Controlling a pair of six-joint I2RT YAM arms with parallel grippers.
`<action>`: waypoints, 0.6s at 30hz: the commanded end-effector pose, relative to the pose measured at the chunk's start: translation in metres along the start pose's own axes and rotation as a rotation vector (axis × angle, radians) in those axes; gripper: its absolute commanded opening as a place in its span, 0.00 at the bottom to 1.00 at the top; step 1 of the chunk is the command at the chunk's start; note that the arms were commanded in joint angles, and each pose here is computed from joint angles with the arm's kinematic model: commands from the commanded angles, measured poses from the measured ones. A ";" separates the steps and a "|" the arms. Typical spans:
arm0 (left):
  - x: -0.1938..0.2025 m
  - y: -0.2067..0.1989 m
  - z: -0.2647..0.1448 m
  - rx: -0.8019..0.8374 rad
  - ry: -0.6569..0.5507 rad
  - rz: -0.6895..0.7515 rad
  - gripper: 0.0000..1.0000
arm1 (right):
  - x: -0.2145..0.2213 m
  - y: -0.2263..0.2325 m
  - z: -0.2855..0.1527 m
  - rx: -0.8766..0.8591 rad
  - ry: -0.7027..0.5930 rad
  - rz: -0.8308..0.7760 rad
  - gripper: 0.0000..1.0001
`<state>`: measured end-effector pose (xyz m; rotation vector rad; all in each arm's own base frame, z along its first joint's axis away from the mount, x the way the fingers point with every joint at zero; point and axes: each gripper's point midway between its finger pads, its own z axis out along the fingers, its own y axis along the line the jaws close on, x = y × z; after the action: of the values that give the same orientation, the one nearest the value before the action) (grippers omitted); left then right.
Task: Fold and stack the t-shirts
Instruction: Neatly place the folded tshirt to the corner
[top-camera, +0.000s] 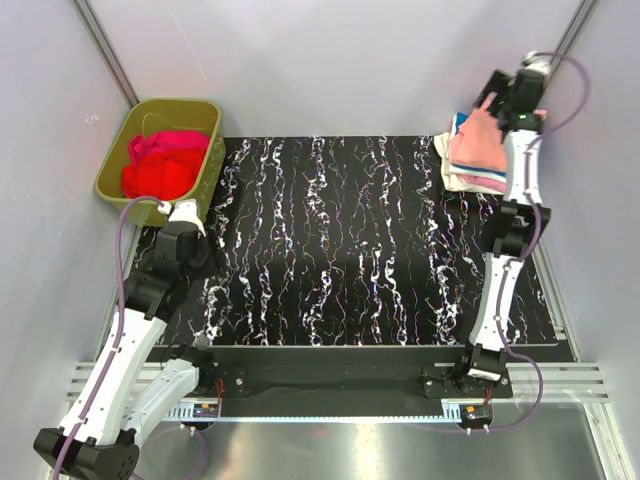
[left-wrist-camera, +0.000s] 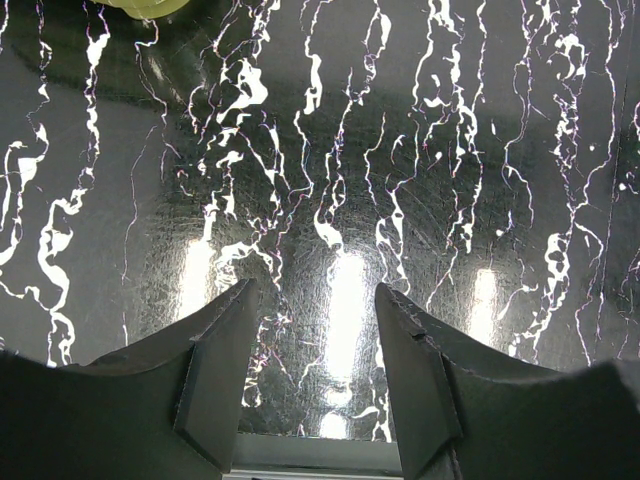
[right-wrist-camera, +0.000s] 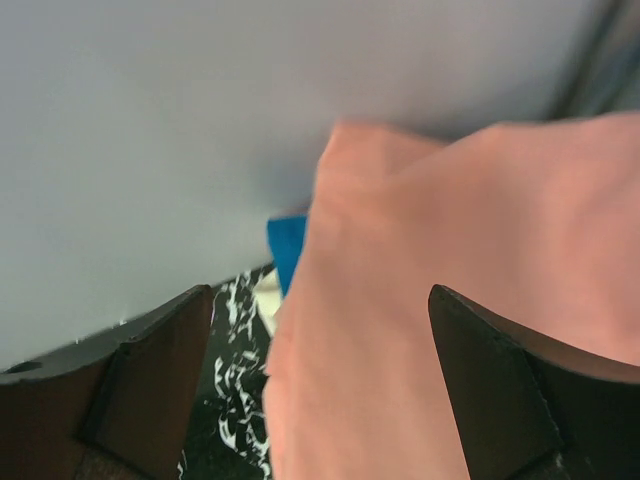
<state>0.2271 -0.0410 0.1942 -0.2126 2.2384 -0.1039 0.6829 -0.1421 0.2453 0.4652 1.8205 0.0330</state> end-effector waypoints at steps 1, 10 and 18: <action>-0.012 0.002 -0.002 -0.013 -0.053 -0.015 0.56 | 0.006 0.028 0.008 -0.036 -0.031 -0.031 0.95; -0.012 0.003 -0.001 -0.015 -0.056 -0.017 0.56 | 0.043 0.027 0.034 0.079 -0.041 -0.106 0.85; -0.012 0.003 -0.001 -0.018 -0.053 -0.016 0.56 | 0.051 0.011 0.042 0.161 -0.057 -0.183 0.64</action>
<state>0.2273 -0.0398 0.1943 -0.2175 2.2372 -0.0989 0.7082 -0.1135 0.1653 0.4227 1.8949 -0.1580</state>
